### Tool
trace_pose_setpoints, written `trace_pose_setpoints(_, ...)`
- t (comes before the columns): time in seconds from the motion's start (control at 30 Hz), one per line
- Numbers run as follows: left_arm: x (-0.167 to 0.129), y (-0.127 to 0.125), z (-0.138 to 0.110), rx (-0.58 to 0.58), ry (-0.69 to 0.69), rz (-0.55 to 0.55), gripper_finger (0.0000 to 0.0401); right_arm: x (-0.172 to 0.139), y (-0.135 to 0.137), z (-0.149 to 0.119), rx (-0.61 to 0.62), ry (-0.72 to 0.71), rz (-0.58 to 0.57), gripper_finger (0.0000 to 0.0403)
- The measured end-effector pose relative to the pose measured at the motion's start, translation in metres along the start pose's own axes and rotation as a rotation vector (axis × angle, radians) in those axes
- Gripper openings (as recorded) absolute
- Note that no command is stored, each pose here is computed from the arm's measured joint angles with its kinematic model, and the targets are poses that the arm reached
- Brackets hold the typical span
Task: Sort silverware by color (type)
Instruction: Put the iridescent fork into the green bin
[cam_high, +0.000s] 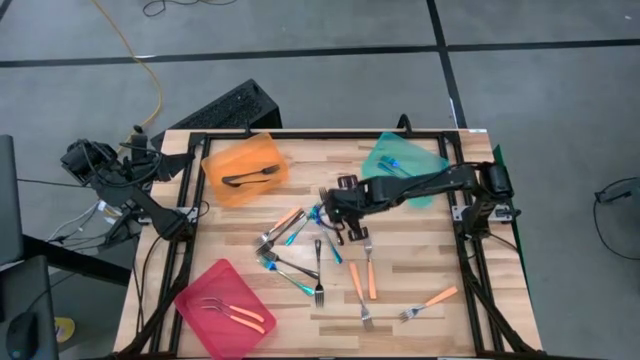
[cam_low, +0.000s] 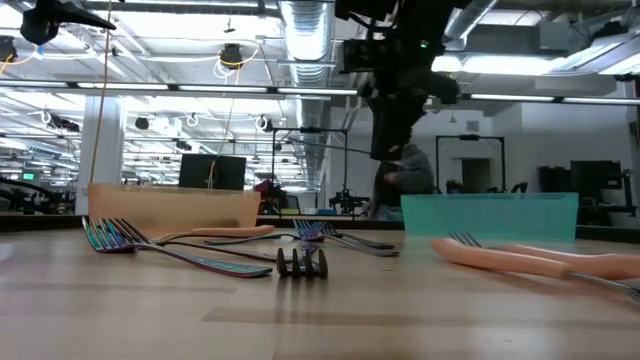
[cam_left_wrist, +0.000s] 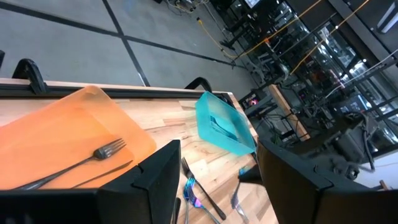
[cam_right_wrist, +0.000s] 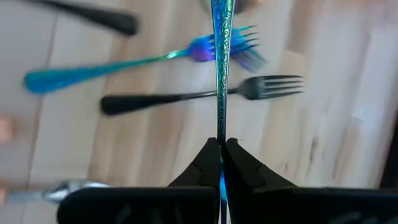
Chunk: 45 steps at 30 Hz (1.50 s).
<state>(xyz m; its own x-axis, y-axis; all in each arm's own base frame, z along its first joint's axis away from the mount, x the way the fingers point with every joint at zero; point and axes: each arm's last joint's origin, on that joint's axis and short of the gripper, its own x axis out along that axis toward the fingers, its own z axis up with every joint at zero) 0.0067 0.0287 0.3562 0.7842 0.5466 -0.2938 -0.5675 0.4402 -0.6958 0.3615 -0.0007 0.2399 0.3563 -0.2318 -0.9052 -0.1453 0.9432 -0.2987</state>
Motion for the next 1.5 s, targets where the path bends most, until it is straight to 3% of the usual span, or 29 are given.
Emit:
trace_pose_setpoints(0.33, 0.000, 0.001, 0.000, 0.007, -0.004, 0.003, 0.0197, -0.011, -0.073, -0.013, 0.408, 0.057, -0.056, 0.0027)
trace_pose_setpoints(0.63, 0.000, 0.001, 0.000, 0.030, -0.003, 0.003, 0.0197, -0.032, -0.131, -0.049, 0.560, 0.114, 0.027, 0.0027)
trace_pose_setpoints(0.9, 0.000, 0.001, 0.000, 0.034, -0.016, 0.003, 0.0197, -0.095, -0.165, -0.103, 0.696, 0.059, -0.046, 0.0027)
trace_pose_setpoints(1.17, 0.000, 0.001, 0.001, 0.034, -0.031, 0.002, 0.0197, -0.139, -0.159, -0.166, 0.875, 0.016, -0.144, 0.0027)
trace_pose_setpoints(1.5, 0.000, 0.001, 0.001, 0.034, -0.031, 0.002, 0.0197, -0.103, -0.111, -0.217, 1.077, 0.001, -0.169, 0.0027)
